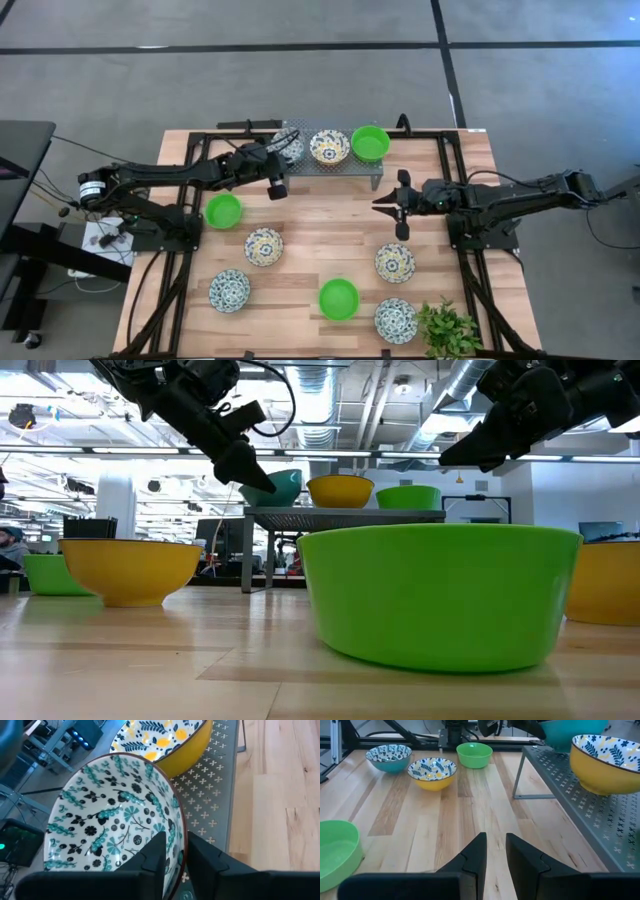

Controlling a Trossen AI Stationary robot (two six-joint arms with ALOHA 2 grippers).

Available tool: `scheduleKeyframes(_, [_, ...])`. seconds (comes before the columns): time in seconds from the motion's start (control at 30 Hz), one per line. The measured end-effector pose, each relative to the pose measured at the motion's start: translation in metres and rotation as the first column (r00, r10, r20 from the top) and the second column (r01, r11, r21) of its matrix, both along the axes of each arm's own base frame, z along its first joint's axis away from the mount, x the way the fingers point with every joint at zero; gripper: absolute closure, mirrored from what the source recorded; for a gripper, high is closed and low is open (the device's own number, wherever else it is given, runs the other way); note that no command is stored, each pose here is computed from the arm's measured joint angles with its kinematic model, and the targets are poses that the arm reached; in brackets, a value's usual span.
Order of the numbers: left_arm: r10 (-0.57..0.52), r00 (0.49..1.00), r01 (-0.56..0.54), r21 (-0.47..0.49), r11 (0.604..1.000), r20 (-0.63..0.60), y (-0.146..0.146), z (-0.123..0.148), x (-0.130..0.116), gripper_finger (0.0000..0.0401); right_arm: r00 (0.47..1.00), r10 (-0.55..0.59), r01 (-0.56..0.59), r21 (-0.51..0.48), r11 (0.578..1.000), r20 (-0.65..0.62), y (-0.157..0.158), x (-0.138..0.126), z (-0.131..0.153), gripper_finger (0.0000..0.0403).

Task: Pick & Place Mini bowls
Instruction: Put the blue patterned bowl on the shelf

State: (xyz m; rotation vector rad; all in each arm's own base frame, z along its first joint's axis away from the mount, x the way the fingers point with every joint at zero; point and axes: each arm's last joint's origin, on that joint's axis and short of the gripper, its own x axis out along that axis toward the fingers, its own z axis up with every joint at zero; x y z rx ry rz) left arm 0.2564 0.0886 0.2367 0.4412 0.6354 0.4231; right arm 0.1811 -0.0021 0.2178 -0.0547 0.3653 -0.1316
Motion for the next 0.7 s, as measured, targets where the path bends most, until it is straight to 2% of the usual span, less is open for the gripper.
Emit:
scheduleKeyframes(0.3, [0.078,0.997,-0.078,0.042,0.996,0.001,0.0035,0.0014,-0.0013,0.0308,1.0,0.0,0.0,0.0,1.0,0.0,0.0,0.0,0.0,0.0335])
scheduleKeyframes(0.7, [0.037,0.999,-0.038,0.022,0.999,0.011,0.0026,0.0016,-0.0004,0.0291,1.0,0.002,-0.002,0.001,1.0,0.0,0.0001,0.0,0.0,0.0335])
